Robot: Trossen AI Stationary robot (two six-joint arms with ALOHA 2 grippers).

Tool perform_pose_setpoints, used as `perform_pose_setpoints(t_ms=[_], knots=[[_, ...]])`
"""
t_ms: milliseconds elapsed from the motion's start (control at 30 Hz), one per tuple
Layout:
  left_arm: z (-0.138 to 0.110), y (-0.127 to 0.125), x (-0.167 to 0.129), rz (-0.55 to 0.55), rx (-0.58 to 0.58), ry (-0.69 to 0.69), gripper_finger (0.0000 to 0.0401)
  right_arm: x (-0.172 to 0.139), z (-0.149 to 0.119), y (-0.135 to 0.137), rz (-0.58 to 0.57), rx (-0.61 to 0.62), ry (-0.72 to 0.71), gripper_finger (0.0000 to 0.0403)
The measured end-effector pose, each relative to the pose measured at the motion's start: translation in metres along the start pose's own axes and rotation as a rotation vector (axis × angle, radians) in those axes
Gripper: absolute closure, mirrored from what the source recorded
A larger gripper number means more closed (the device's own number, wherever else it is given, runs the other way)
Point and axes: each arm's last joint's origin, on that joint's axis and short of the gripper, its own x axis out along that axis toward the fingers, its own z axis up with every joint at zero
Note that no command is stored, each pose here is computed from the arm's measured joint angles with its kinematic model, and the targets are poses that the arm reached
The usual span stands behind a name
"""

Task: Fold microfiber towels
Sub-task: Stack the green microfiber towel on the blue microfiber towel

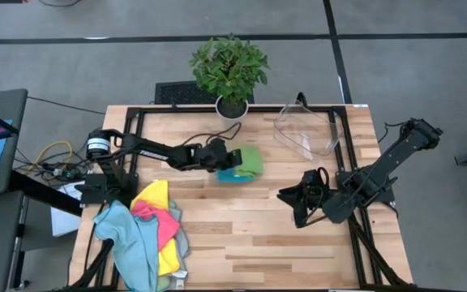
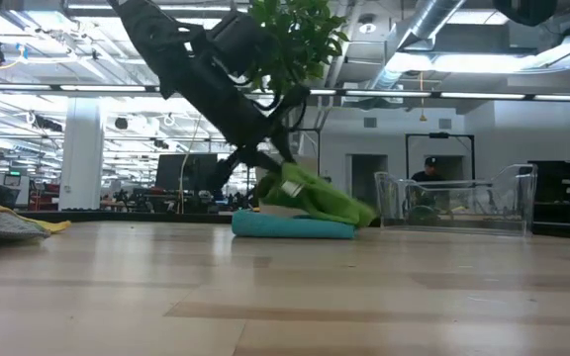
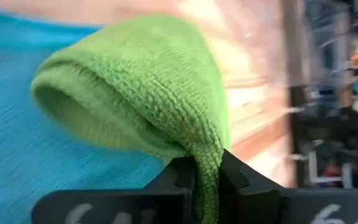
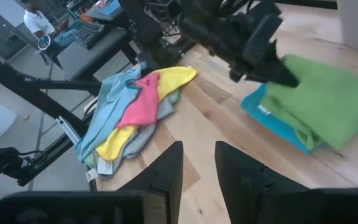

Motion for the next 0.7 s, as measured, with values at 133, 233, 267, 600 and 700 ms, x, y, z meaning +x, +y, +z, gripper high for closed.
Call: perform_pose_setpoints(t_ms=[133,233,267,600,700], knots=[[-0.006,0.012,-0.002,0.127,-0.027,0.027,0.0395,0.003,-0.001,0.000,-0.010,-0.003,0.001,0.0282],[-0.009,0.020,-0.003,0.214,-0.024,0.028,0.0390,0.014,-0.004,-0.002,-0.052,0.012,0.011,0.0282],[-0.009,0.021,-0.004,0.231,-0.014,0.025,0.0387,0.019,-0.005,-0.003,-0.071,0.018,0.012,0.0282],[-0.009,0.023,-0.005,0.256,0.039,0.027,0.0365,0.111,0.001,-0.034,-0.233,-0.054,0.106,0.0282],[-0.010,0.025,-0.005,0.270,0.049,0.034,0.0364,0.137,0.002,-0.055,-0.291,-0.072,0.168,0.0282]])
